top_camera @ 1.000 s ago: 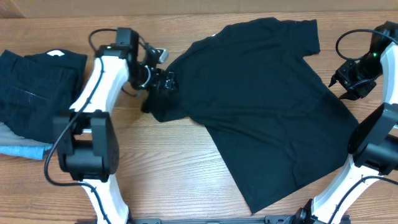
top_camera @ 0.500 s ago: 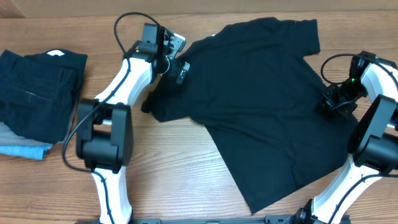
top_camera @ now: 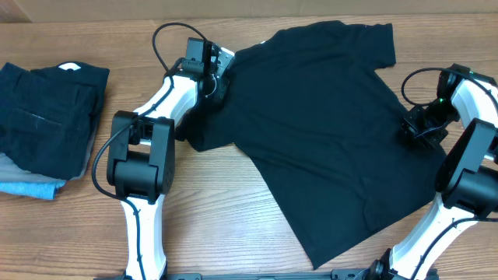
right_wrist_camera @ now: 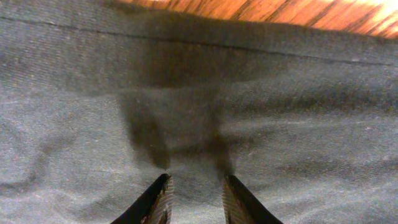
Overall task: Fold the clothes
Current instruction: 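Grasp the shirt's left collar edge with left gripper, right edge with right, then pull the shirt edges apart with both grippers to spread it flat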
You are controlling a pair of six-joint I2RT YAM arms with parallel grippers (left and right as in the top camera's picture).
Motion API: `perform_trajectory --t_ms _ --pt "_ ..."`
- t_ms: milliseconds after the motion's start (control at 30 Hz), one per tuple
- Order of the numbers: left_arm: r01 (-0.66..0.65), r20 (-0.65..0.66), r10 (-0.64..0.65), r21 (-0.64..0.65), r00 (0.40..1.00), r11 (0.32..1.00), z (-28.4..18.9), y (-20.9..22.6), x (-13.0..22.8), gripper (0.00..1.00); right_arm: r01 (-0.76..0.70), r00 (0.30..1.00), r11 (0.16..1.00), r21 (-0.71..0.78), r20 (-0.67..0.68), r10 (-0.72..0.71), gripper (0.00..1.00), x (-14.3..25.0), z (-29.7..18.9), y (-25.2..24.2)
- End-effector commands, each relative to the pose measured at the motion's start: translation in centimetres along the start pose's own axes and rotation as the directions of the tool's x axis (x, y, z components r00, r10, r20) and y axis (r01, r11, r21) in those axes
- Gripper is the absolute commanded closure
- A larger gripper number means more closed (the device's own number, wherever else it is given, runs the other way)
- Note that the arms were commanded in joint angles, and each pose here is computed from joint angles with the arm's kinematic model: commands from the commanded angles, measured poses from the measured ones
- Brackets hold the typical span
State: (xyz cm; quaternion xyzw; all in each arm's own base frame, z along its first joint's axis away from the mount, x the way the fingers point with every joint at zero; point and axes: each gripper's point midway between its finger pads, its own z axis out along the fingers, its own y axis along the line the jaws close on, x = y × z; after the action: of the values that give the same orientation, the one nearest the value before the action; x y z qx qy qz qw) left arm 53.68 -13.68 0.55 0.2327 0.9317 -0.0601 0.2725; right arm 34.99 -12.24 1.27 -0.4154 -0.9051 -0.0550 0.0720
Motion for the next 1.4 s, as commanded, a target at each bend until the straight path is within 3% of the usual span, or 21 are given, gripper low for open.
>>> perform_trajectory --t_ms 0,133,267,567,700,733,767,833,867,900,933,1000,1067,1100,1167,1233,1333,1367 --pt "0.017 -0.137 -0.031 -0.106 0.990 0.994 1.1 3.0 4.2 0.96 -0.008 1.000 1.000 0.029 -0.022 0.009 0.70 0.8 -0.2 -0.7" --pt "0.058 -0.224 -0.091 -0.151 0.970 0.987 0.4 5.1 7.0 0.92 -0.034 0.999 0.999 0.038 -0.020 0.035 0.66 0.8 -0.1 -0.8" --pt "0.213 -0.290 -0.265 -0.197 0.920 0.957 -0.7 7.1 10.1 0.93 0.025 0.998 1.000 -0.010 0.053 -0.024 0.67 -1.0 0.0 0.4" --pt "0.484 -0.458 -0.531 -0.228 0.712 0.845 -3.9 7.5 16.6 0.91 0.209 0.968 0.964 -0.166 0.176 -0.179 0.67 -4.0 0.3 4.5" --pt "0.569 -0.497 -0.599 -0.232 0.628 0.789 -4.7 6.5 17.6 0.96 0.400 0.902 0.889 -0.221 0.268 -0.339 0.67 -4.3 -0.2 8.0" --pt "0.570 -0.496 -0.600 -0.233 0.628 0.788 -4.7 6.5 17.6 0.96 0.431 0.885 0.876 -0.217 0.290 -0.364 0.67 -4.4 -0.5 8.8" --pt "0.570 -0.491 -0.601 -0.233 0.631 0.788 -4.6 6.6 17.5 0.96 0.439 0.885 0.863 -0.250 0.288 -0.366 0.96 -4.2 -0.8 9.4" --pt "0.570 -0.483 -0.602 -0.231 0.636 0.788 -4.5 6.7 17.4 0.96 0.485 0.865 0.808 -0.334 0.317 -0.389 0.96 -3.9 -3.4 11.2" --pt "0.570 -0.479 -0.602 -0.231 0.639 0.789 -4.4 6.8 17.3 0.95 0.463 0.879 0.822 -0.333 0.295 -0.376 0.96 -3.6 -5.4 10.9" --pt "0.570 -0.477 -0.602 -0.231 0.640 0.789 -4.4 6.8 17.3 0.92 0.429 0.897 0.847 -0.313 0.259 -0.359 0.82 -3.2 -6.5 10.3" --pt "0.569 -0.476 -0.602 -0.232 0.641 0.789 -4.4 6.9 17.2 0.89 0.369 0.924 0.886 -0.282 0.209 -0.319 0.80 -2.6 -6.7 9.2" --pt "0.568 -0.468 -0.602 -0.231 0.647 0.790 -4.3 7.0 17.1 0.88 0.214 0.976 0.972 -0.093 0.062 -0.209 0.96 -0.4 -4.7 4.9" --pt "0.568 -0.449 -0.603 -0.228 0.659 0.791 -4.0 7.3 16.7 0.87 0.157 0.987 0.988 -0.010 0.048 -0.156 0.94 -0.2 -3.2 3.2" --pt "0.568 -0.447 -0.603 -0.227 0.661 0.791 -4.0 7.3 16.6 0.87 0.128 0.991 0.991 0.027 0.038 -0.129 0.87 0.0 -2.5 2.3" --pt "0.568 -0.443 -0.603 -0.227 0.663 0.791 -3.9 7.4 16.5 0.73 0.062 0.997 0.995 0.078 0.036 -0.065 0.65 0.0 -1.2 0.6" --pt "0.568 -0.438 -0.603 -0.226 0.666 0.792 -3.9 7.4 16.4 0.70 0.063 0.996 0.996 0.068 0.056 -0.067 0.55 -0.4 0.3 0.6" --pt "0.565 -0.437 -0.601 -0.226 0.670 0.794 -3.8 7.5 16.4 0.70 0.075 0.990 0.996 0.040 0.118 -0.079 0.55 -1.5 2.9 0.8" --pt "0.564 -0.435 -0.600 -0.224 0.671 0.794 -3.8 7.5 16.4 0.71 0.077 0.988 0.996 0.033 0.133 -0.081 0.68 -1.7 3.7 0.8"
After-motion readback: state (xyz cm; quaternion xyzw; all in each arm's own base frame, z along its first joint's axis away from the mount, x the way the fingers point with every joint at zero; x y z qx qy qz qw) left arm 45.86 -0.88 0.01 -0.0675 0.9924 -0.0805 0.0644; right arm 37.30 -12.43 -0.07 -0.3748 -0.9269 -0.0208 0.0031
